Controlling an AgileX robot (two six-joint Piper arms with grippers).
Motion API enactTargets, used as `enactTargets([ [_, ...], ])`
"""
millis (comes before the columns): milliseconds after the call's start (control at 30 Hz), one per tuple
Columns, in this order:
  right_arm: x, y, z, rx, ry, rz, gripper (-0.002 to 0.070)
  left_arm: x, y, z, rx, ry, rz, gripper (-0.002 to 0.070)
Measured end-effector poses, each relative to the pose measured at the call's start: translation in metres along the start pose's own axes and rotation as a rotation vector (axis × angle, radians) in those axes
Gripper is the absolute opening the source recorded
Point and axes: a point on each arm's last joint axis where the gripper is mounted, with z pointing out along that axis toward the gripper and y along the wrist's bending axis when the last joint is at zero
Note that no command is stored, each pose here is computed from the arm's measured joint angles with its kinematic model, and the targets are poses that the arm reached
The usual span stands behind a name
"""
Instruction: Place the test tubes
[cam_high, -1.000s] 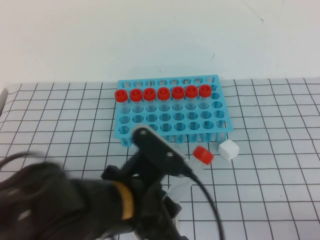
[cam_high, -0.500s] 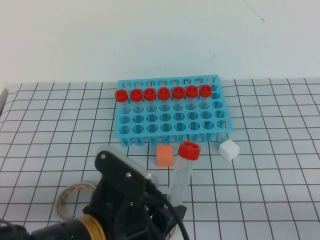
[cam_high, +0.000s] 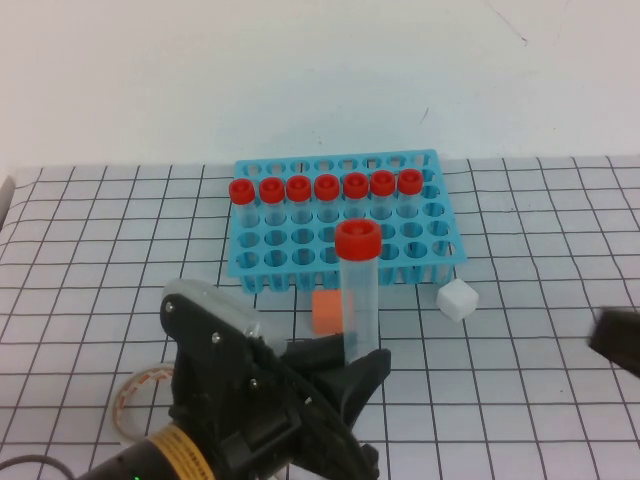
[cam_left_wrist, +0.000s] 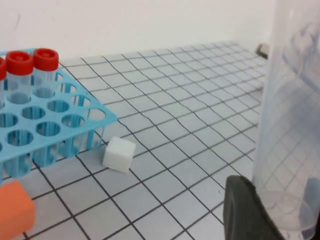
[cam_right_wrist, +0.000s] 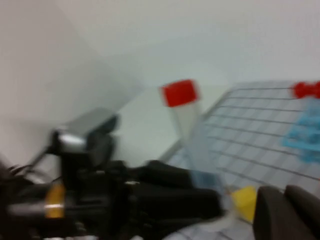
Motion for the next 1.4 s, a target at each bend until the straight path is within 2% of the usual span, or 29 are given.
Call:
enactTargets([
  [100, -0.023, -0.005, 0.019, -0.132, 0.049, -0.011, 0.0085, 0.003, 0.004, 0.005, -0.028, -0.013, -0.045, 0.0211],
  [267, -0.044, -0.008, 0.057, -0.253, 0.114, -0.091, 0.0307, 0.008, 0.01, 0.01, -0.08, -0.012, -0.113, 0.0211],
  [333, -0.051, -0.004, 0.075, -0.268, 0.131, -0.14, 0.0367, 0.009, 0.011, 0.012, -0.08, -0.017, -0.104, 0.0211],
  [433, -0.054, 0.002, 0.103, -0.243, 0.155, -0.22, 0.0406, 0.008, 0.011, 0.012, -0.078, -0.031, -0.073, 0.0211],
  [533, -0.055, 0.006, 0.127, -0.215, 0.173, -0.266, 0.0417, 0.006, 0.01, 0.012, -0.072, -0.052, -0.042, 0.0211],
  [700, -0.059, 0.007, 0.155, -0.242, 0.19, -0.287, 0.042, 0.003, 0.009, 0.012, -0.064, -0.081, -0.026, 0.0211],
  [967, -0.057, 0.002, 0.174, -0.277, 0.213, -0.272, 0.042, 0.002, 0.009, 0.012, -0.06, -0.094, -0.021, 0.0211],
  [1167, -0.05, 0.007, 0.181, -0.311, 0.236, -0.266, 0.0416, 0.002, 0.007, 0.012, -0.04, -0.093, 0.003, 0.0211],
  [1267, -0.049, 0.007, 0.182, -0.318, 0.24, -0.264, 0.0384, 0.002, 0.006, 0.012, -0.027, -0.089, 0.026, 0.0211],
  [1400, -0.049, 0.008, 0.182, -0.32, 0.241, -0.254, 0.0263, 0.003, 0.005, 0.012, -0.022, -0.088, 0.035, 0.0211],
])
